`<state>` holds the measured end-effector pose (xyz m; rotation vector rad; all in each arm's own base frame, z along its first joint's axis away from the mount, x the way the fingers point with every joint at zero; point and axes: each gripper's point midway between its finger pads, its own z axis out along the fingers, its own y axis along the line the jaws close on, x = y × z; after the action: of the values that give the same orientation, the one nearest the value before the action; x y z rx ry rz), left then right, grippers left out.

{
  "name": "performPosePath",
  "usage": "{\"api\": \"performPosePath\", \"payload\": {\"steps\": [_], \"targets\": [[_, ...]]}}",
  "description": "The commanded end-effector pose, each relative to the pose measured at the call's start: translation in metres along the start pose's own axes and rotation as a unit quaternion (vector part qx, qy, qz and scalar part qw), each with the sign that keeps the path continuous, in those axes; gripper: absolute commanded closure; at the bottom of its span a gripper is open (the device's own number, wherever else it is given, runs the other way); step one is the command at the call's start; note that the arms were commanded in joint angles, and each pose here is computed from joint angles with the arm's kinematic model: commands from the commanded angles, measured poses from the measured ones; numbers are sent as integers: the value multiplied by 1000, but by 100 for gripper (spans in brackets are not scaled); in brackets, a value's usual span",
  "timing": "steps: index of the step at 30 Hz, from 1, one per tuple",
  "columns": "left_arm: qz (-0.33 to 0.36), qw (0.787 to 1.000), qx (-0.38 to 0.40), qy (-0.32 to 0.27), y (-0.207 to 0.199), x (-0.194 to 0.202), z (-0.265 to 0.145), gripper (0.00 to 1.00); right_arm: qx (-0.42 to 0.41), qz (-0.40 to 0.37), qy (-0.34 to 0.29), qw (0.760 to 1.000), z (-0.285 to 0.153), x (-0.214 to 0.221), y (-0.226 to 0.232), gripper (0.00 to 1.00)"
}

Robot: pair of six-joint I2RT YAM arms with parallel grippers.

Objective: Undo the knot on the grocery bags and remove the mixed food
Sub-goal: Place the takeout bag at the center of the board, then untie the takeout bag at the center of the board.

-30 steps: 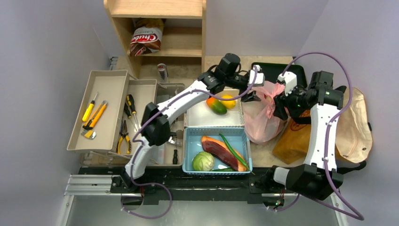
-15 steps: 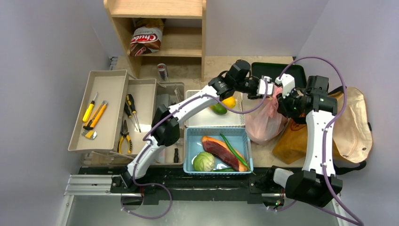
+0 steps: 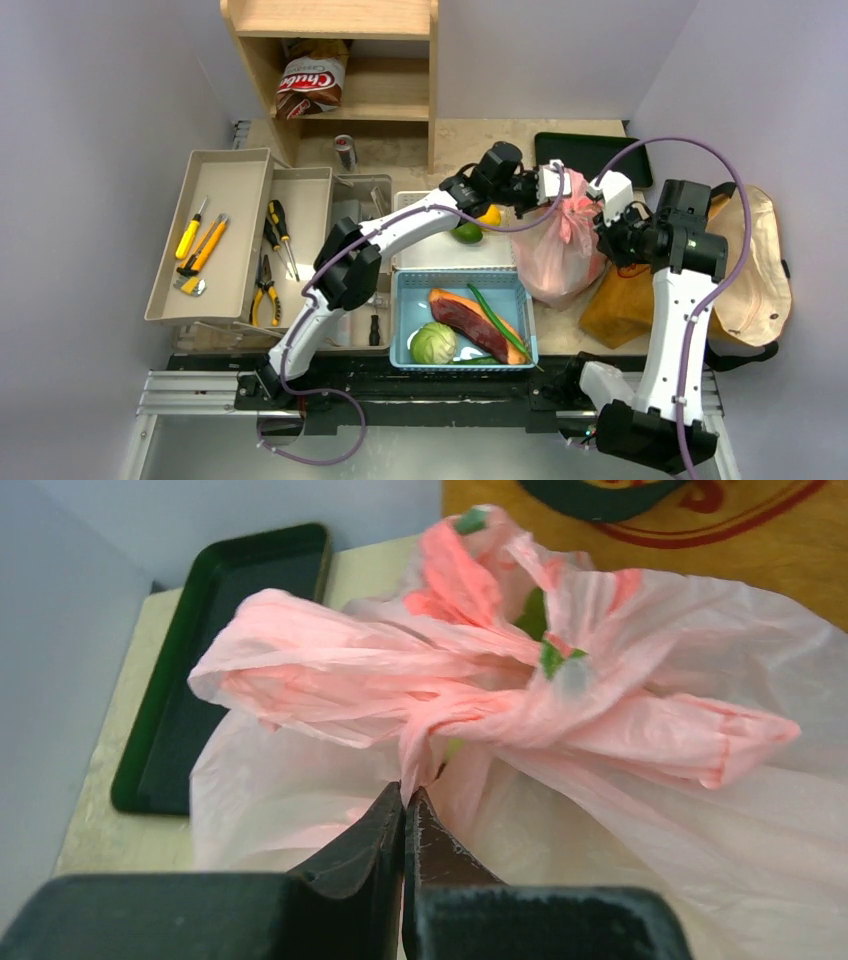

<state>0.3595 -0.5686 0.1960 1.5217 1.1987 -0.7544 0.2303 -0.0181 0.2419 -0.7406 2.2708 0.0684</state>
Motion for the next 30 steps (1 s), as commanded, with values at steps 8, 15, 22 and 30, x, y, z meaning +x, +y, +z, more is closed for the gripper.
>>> {"api": "performPosePath", "payload": {"steps": [8, 15, 22, 30], "targets": [[-143, 976, -118, -113, 90, -84, -87, 100, 30, 20, 84, 996, -25, 55, 7, 100], [-125, 984, -37, -119, 32, -97, -70, 100, -42, 67, -40, 996, -20, -13, 11, 34], [-211, 969, -44, -122, 44, -99, -69, 100, -36, 69, -98, 992, 1, -43, -3, 8], [-306, 942, -55, -128, 59, -99, -72, 100, -39, 46, -53, 997, 29, -29, -19, 64]]}}
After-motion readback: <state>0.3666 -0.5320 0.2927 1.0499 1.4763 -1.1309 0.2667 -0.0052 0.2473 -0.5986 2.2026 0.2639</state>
